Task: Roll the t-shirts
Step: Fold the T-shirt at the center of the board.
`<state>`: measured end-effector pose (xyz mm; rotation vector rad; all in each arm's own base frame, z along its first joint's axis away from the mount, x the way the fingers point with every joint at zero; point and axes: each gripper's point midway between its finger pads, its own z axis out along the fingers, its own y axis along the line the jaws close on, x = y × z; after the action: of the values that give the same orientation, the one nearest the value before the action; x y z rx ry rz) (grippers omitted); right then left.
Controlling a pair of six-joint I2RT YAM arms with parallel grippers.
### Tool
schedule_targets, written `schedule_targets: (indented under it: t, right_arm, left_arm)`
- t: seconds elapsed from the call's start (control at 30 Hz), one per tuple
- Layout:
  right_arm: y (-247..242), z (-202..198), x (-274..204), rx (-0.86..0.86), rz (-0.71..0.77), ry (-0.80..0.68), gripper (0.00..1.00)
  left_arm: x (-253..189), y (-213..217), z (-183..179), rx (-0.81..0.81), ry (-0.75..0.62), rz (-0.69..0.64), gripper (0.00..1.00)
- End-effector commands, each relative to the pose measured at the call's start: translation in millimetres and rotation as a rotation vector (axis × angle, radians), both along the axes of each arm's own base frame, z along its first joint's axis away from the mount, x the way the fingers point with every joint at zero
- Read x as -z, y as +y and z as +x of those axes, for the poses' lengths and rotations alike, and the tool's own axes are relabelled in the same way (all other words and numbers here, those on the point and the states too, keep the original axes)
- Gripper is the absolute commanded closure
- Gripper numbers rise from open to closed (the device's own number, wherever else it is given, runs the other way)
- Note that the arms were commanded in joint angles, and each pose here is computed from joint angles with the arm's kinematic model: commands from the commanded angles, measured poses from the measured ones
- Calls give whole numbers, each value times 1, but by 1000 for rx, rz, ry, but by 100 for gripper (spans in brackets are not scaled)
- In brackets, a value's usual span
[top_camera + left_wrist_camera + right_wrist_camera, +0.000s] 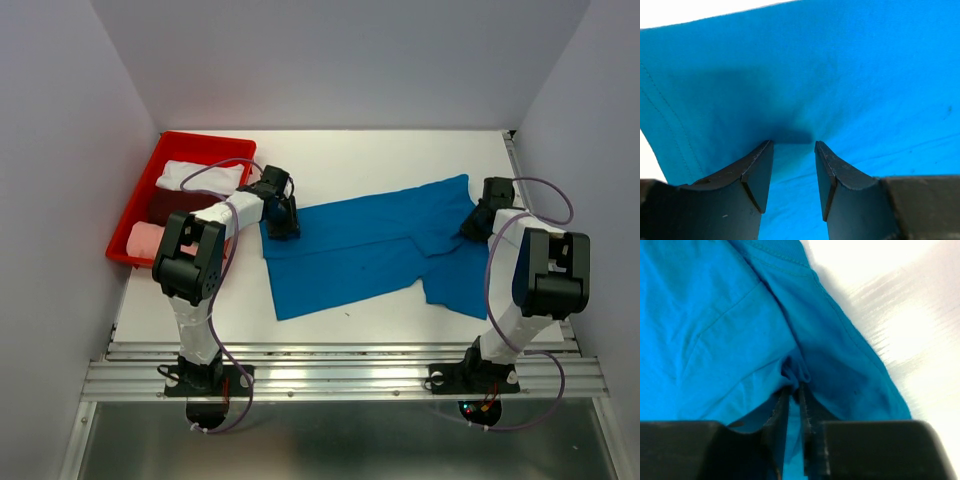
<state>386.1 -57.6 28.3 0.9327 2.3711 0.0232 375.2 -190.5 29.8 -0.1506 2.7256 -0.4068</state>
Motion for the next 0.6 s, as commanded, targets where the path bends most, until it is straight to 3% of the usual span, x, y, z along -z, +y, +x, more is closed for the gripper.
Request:
schedule_targets:
  t: [0.0,0.07,0.57]
  right_arm:
    - [-9,19,-19,10,-32,-81,93]
    - [-11,18,-25,20,-39,-93,99]
    - [-7,-54,-37,62,-62,-28,99]
  left_arm:
    - [-18,-1,-3,19,-33,-7,50]
    - [-18,-1,-3,21,-32,-6,50]
    - [-12,-1,-4,27,-24,-3,50]
